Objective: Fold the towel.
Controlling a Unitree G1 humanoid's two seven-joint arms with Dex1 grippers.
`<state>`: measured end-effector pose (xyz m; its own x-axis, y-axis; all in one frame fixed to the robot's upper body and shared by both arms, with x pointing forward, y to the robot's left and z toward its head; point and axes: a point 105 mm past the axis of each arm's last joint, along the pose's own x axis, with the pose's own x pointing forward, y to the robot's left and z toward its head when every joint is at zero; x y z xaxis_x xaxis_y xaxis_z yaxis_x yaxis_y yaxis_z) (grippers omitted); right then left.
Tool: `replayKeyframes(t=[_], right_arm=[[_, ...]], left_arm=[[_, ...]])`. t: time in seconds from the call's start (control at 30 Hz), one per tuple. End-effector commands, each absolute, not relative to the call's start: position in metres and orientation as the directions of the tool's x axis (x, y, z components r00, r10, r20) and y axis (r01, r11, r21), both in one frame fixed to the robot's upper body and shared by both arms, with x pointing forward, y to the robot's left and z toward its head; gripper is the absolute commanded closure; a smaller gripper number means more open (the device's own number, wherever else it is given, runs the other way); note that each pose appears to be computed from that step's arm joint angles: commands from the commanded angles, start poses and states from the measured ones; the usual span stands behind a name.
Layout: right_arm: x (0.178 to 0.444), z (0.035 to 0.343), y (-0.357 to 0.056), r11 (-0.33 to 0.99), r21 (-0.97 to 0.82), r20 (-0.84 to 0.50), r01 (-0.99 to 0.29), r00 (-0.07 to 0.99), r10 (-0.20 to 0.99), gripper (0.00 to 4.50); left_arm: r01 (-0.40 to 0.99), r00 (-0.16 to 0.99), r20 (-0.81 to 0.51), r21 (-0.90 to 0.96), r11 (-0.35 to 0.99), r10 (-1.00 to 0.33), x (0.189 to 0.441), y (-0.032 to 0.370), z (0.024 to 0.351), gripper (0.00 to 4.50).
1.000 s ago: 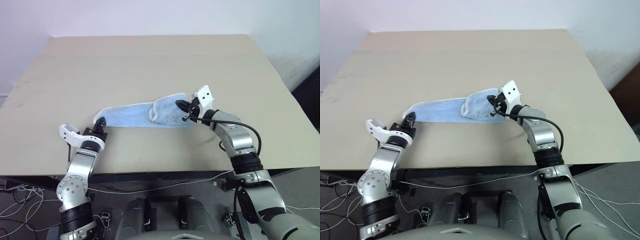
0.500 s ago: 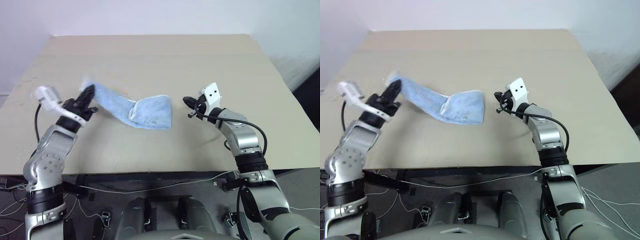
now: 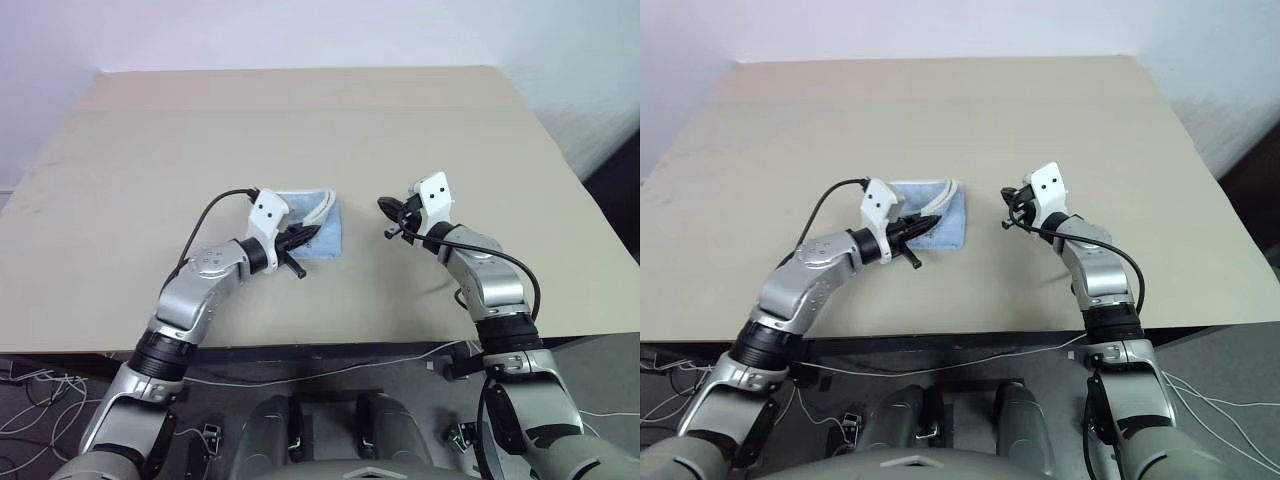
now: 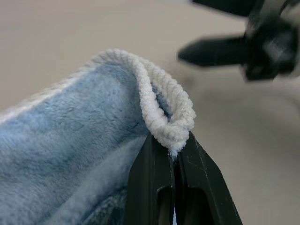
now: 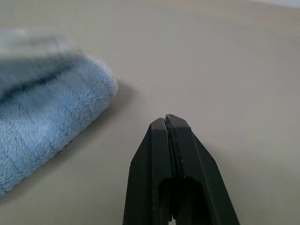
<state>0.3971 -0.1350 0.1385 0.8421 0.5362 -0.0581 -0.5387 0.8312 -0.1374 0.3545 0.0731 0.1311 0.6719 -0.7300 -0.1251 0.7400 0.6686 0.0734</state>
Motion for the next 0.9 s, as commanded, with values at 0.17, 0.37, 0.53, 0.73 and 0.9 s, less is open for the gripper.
replayKeyframes(t=[0.17,0.37,0.53,0.73,0.9], right_arm=[[0.393,0.155,-0.141,0.845,-0.156,-0.003,-0.512,0.855,0.518,4.50],[0.394,0.156,-0.134,0.834,-0.157,-0.004,-0.530,0.844,0.536,4.50],[0.396,0.159,-0.131,0.824,-0.168,-0.002,-0.541,0.836,0.549,4.50],[0.393,0.174,-0.114,0.787,-0.162,0.035,-0.596,0.793,0.608,4.50],[0.389,0.186,-0.081,0.732,-0.129,0.059,-0.669,0.732,0.679,4.50]], left_arm=[[0.751,0.661,-0.070,0.049,0.659,-0.747,0.357,0.065,0.139,4.04],[0.784,0.619,0.032,-0.090,0.615,-0.785,0.345,0.071,0.156,2.09],[0.787,0.615,0.165,-0.189,0.588,-0.771,0.334,0.092,0.181,1.12],[0.592,0.806,0.110,-0.146,0.793,-0.582,0.358,0.140,0.173,1.52],[0.562,0.827,0.078,-0.060,0.825,-0.557,0.367,0.143,0.165,3.13]])
